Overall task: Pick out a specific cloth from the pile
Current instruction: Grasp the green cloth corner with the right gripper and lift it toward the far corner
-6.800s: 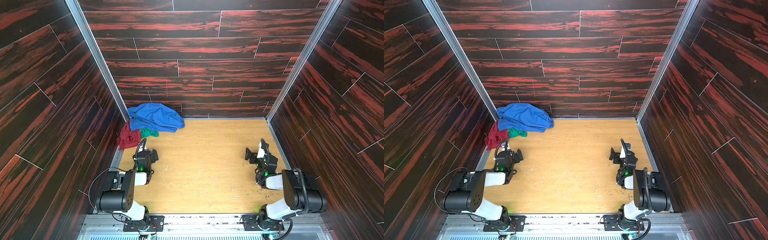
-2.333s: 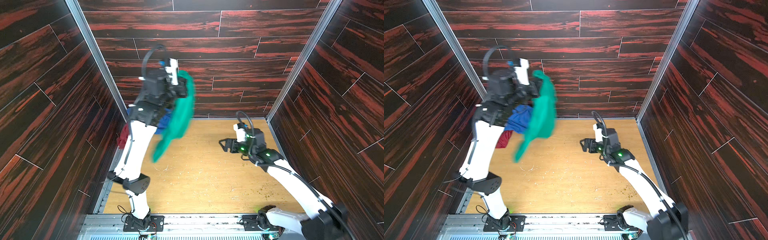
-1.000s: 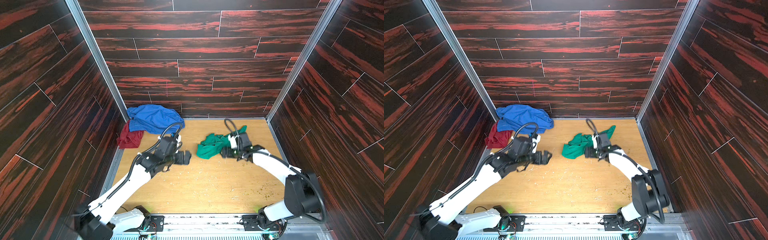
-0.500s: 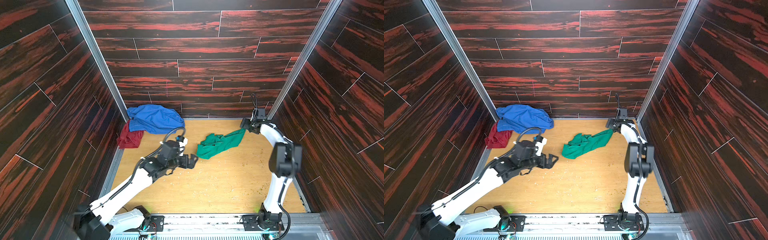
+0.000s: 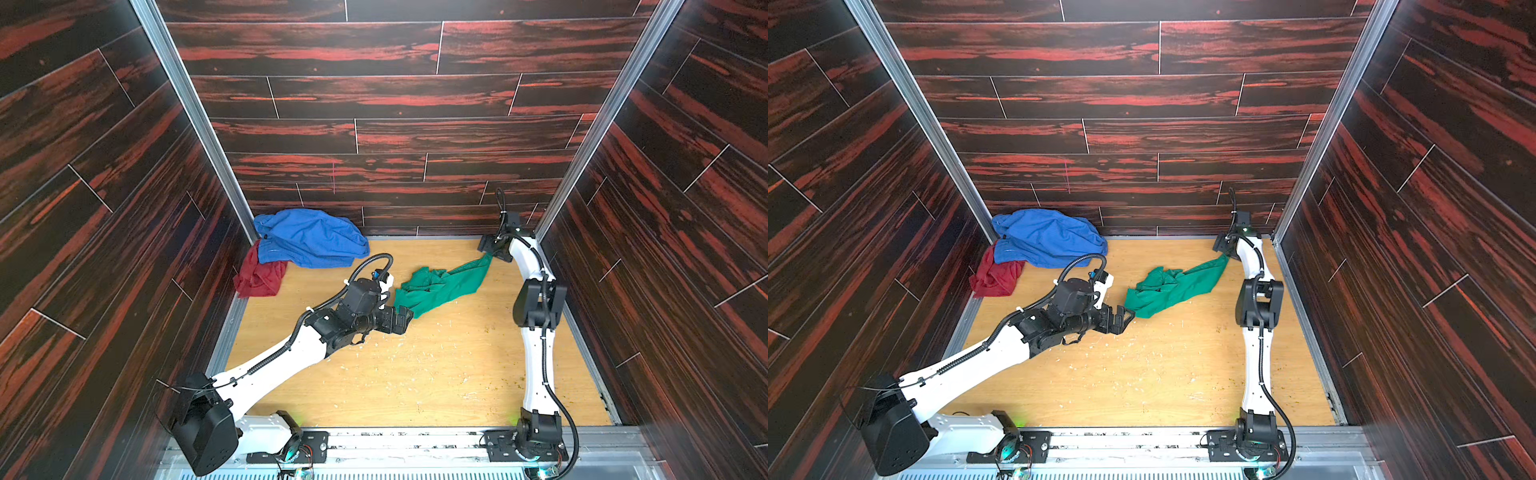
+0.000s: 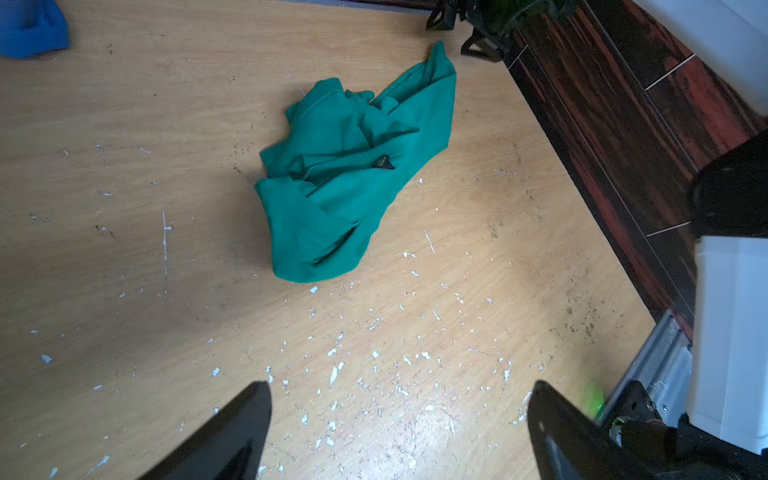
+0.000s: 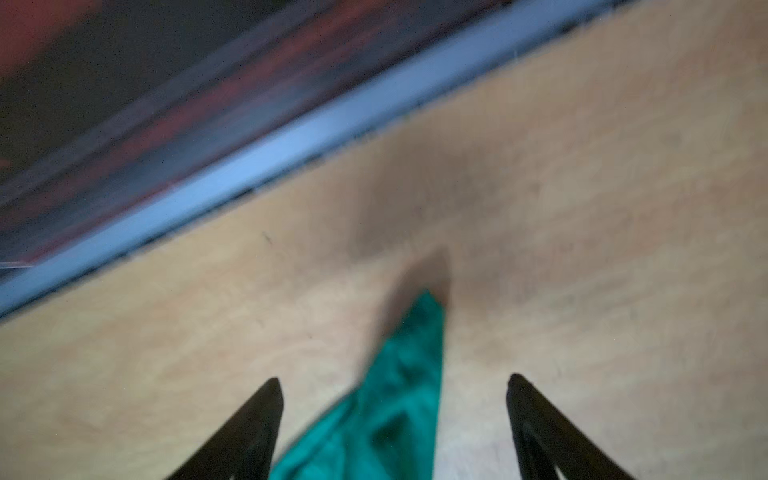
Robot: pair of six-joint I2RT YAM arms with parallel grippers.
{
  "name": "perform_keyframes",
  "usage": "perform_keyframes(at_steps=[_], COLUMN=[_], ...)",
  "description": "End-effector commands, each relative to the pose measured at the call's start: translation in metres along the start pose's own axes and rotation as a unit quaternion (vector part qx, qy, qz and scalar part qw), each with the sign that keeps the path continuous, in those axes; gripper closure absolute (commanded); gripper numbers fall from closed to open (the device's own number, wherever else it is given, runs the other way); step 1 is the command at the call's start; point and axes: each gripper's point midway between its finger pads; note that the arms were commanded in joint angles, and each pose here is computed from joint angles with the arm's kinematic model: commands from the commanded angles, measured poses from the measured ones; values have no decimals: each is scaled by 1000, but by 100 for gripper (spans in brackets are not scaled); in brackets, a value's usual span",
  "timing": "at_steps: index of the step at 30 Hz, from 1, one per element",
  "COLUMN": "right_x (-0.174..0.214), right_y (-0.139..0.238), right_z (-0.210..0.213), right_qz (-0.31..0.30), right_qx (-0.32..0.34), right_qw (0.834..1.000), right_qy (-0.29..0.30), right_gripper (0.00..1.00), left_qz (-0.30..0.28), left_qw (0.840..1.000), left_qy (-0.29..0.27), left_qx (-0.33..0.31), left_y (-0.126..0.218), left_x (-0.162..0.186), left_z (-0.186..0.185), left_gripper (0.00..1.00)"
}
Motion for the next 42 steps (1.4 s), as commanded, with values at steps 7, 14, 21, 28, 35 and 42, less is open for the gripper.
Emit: perform_keyframes(at_steps=[7,14,21,28,35,42], right_x=[65,65,23,-60,-107,-122], right_y=[-20,-22,31,188,359,479], right_z=[-10,-5,12,42,72,93], right_qz=[110,115,54,-92,-249,-358], right_qx=[-1,-15,-51,-115,-214,-291], right_qw=[994,993,996,988,943,885], right_qy=[18,29,44,52,50,60], right_gripper=[28,75,100,100,100,100], left_qz=[-23,-37,-46,-65,-75,-86], left_qw=[1000,999,999,997,996,995], left_qy=[-2,1,5,-6,-18,-26], left_qx=[6,3,12,34,33,35], left_y=[3,10,13,24,29,38], left_x=[-13,-16,-20,-30,-36,-32], left_z=[-6,-5,-8,-24,-28,-34], left_gripper=[1,1,1,1,1,1])
Point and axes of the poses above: each gripper's point midway between its finger pads, its own y axis back along the fingers, its own z axis along the line the jaws close on, x = y × z, and after that the axes turned 7 degrees about y, right-handed
